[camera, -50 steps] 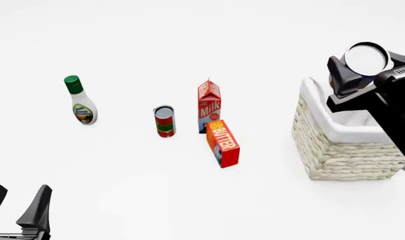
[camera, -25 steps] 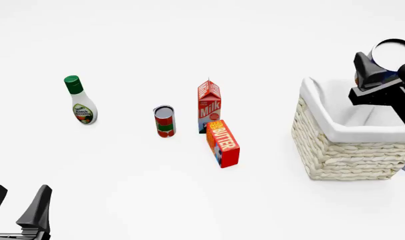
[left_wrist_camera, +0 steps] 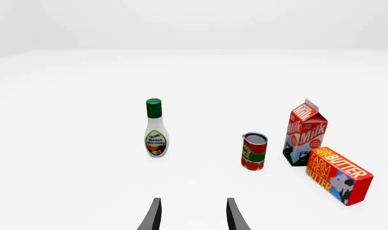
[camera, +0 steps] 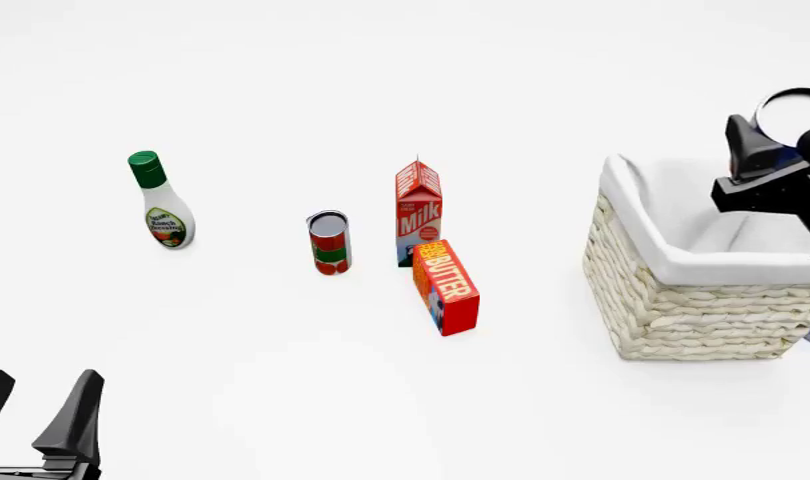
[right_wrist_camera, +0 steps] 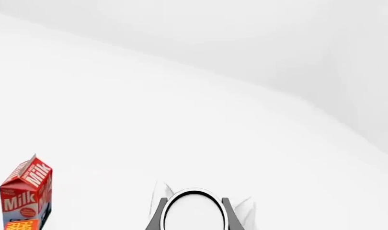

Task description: Pick the alphabet soup and place it in the basket.

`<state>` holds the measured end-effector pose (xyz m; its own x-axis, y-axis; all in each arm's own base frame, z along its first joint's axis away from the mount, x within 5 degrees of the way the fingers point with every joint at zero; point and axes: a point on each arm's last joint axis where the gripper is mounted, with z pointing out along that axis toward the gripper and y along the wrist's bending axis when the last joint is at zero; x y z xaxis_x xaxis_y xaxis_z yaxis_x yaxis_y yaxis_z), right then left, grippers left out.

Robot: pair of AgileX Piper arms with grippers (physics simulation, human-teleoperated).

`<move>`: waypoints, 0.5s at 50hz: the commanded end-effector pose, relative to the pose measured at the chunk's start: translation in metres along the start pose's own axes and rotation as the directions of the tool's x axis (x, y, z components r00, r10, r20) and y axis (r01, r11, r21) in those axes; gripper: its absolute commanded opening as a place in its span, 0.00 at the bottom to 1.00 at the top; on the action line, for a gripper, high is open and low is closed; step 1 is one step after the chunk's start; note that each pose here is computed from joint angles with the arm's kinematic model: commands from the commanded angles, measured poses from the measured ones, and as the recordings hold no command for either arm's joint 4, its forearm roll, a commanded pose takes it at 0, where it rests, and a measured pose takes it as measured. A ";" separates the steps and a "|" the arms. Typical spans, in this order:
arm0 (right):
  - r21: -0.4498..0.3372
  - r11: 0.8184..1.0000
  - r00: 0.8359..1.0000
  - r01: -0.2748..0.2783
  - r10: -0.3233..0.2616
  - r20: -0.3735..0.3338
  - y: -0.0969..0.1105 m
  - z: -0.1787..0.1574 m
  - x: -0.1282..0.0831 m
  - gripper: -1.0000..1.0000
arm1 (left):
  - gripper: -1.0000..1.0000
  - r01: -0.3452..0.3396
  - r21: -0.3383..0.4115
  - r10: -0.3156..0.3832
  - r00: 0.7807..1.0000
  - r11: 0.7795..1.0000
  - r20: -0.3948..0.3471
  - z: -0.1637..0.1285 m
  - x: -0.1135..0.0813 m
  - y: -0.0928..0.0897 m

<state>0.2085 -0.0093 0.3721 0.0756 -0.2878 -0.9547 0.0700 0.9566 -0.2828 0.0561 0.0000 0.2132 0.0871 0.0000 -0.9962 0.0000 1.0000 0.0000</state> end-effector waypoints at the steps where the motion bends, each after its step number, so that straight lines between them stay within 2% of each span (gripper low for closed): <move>1: 0.037 0.999 1.000 0.014 -0.014 -0.021 -0.009 0.004 0.001 0.00 | 1.00 0.000 0.000 0.000 1.000 1.000 0.000 0.000 0.000 0.000; 9: 0.042 0.997 0.996 0.063 -0.060 -0.060 -0.013 0.009 0.005 0.00 | 1.00 0.000 0.000 0.000 1.000 1.000 0.000 0.000 0.000 0.000; 25: 0.016 0.994 0.984 0.104 -0.100 -0.147 -0.013 0.034 0.019 0.00 | 1.00 0.000 0.000 0.000 1.000 1.000 0.000 0.000 0.000 0.000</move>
<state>0.2296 -0.0244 0.3631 -0.0430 -0.3534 -0.9345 0.0978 0.9293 -0.3560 0.0561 0.0000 0.2132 0.0871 0.0000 -0.9962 0.0000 1.0000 0.0000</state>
